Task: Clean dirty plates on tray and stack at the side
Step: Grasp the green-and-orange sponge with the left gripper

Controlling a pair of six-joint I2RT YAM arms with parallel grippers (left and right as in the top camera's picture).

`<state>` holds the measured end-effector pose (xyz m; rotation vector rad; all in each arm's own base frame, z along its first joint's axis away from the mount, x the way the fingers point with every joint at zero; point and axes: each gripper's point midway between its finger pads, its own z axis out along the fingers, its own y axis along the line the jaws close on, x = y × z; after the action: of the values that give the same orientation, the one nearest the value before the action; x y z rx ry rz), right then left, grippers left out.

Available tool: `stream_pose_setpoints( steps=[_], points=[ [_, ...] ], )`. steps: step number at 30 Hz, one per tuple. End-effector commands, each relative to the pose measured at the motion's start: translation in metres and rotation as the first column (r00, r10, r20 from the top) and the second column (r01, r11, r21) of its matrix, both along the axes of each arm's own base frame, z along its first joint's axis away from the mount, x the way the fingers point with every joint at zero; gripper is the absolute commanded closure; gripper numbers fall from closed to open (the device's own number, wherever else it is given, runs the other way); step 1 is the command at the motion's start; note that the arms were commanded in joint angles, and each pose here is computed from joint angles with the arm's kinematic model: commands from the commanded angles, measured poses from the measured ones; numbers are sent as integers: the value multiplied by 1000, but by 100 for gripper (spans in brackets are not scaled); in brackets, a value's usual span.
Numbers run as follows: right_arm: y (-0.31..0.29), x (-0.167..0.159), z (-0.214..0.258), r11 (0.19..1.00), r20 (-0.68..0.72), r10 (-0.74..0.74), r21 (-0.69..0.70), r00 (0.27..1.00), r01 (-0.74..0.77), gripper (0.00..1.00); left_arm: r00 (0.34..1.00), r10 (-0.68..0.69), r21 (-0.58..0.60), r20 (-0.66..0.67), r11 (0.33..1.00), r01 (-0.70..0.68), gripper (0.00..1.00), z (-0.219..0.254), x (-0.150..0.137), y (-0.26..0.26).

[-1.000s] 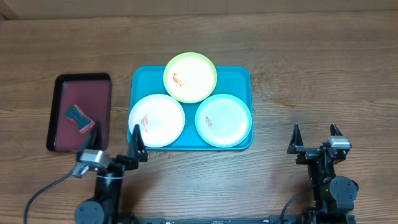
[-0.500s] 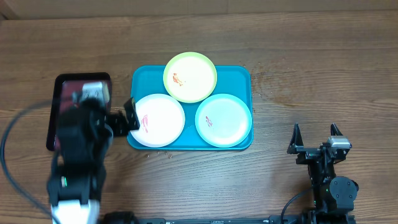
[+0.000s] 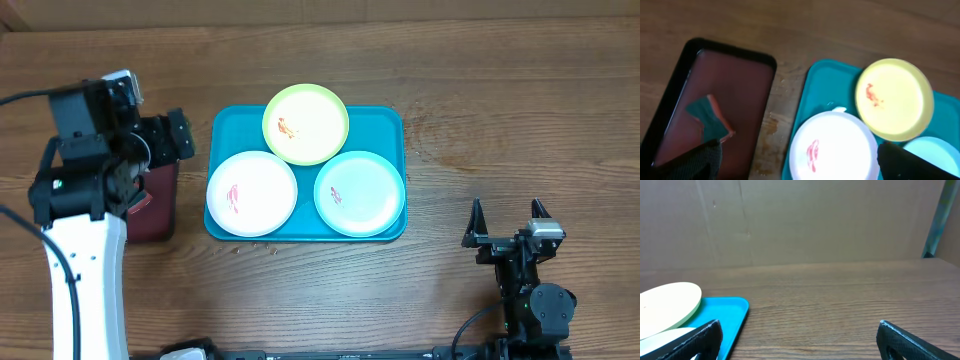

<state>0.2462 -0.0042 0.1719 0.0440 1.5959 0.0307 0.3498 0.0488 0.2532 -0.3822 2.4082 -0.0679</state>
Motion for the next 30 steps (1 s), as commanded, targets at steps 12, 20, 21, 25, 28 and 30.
stream_pose_setpoints(
  steps=[12,20,21,25,28,30],
  points=[
    [-2,0,-2,1000,1,-9,-4,1000,9,0,762,602,-61,-241,774,-631,0,-87,-19,139],
    [-2,0,-2,1000,1,-9,-4,1000,9,0,733,533,-53,-424,793,-607,0,-157,-15,141],
    [-2,0,-2,1000,1,-9,-4,1000,9,0,729,521,-53,-444,797,-602,0,-166,-15,140],
    [-2,0,-2,1000,1,-9,-4,1000,9,0,730,474,-53,-492,821,-568,0,-197,-9,141],
    [-2,0,-2,1000,1,-9,-4,1000,9,0,736,409,-97,-540,838,-536,1,-218,-7,131],
    [-2,0,-2,1000,1,-9,-4,1000,9,0,736,375,-120,-563,844,-522,3,-229,-7,126]
  ],
)
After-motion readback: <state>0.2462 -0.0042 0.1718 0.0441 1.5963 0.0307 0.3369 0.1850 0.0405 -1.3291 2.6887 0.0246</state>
